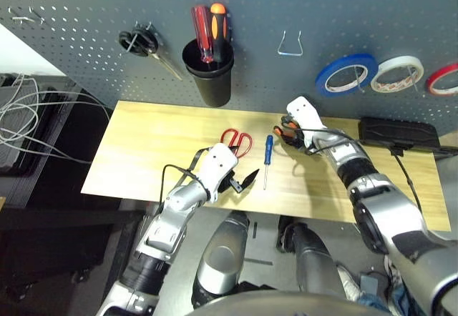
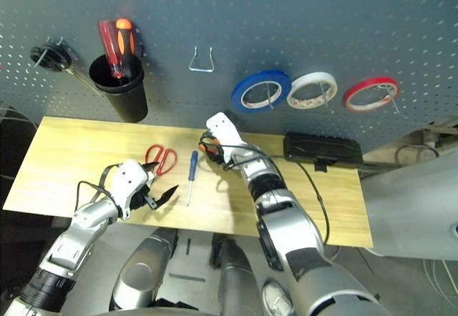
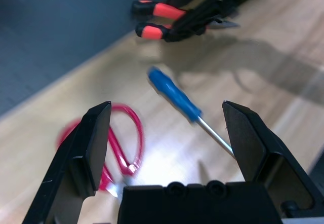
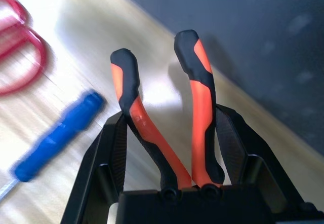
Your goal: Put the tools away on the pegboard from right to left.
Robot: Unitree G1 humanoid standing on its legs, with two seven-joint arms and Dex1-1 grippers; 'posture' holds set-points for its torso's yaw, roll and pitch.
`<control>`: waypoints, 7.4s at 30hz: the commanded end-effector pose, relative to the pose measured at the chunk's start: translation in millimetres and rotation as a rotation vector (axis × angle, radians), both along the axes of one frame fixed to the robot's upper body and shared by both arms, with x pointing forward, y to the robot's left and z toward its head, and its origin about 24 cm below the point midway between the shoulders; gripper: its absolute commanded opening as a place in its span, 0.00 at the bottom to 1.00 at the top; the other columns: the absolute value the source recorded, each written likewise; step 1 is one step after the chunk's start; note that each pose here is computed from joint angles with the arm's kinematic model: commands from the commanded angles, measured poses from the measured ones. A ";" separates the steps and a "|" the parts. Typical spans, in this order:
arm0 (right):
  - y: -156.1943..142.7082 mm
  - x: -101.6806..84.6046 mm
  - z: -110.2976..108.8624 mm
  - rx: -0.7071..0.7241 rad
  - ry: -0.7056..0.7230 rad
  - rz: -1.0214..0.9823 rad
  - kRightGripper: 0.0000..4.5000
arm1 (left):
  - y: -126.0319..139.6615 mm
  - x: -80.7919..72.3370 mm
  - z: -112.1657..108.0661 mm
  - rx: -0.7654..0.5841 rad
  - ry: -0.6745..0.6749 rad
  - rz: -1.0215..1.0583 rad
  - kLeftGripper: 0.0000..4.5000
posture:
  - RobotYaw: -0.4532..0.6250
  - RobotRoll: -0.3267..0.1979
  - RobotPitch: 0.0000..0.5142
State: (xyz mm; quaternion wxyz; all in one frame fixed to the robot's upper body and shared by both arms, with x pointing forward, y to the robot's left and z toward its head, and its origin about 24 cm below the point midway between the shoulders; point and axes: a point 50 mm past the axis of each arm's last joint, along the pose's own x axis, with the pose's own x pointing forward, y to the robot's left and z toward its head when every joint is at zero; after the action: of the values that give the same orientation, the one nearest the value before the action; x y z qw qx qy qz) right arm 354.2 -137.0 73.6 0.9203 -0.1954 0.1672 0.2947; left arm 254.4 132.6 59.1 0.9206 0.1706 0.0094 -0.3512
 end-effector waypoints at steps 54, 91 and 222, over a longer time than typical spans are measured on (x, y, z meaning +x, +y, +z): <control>109.3 -26.0 231.9 0.796 -0.720 0.375 0.65 | 3.8 22.6 47.2 -0.085 -0.282 -0.051 1.00 | 0.67 0.62 0.39; 92.3 -0.1 164.5 0.713 -0.723 0.230 1.00 | -4.4 18.1 42.0 -0.084 -0.246 -0.084 1.00 | 0.66 0.62 0.48; 28.8 -27.1 54.5 0.260 0.000 0.358 1.00 | 75.8 47.3 175.6 -0.404 -0.458 0.262 0.13 | 0.60 0.62 0.42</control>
State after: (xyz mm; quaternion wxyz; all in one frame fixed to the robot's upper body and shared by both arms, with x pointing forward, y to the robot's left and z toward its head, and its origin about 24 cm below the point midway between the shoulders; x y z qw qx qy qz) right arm 326.4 -106.6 129.9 0.8690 -0.1031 0.0888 0.4757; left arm 300.4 209.7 242.0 0.9483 0.0447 -0.2640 -0.1703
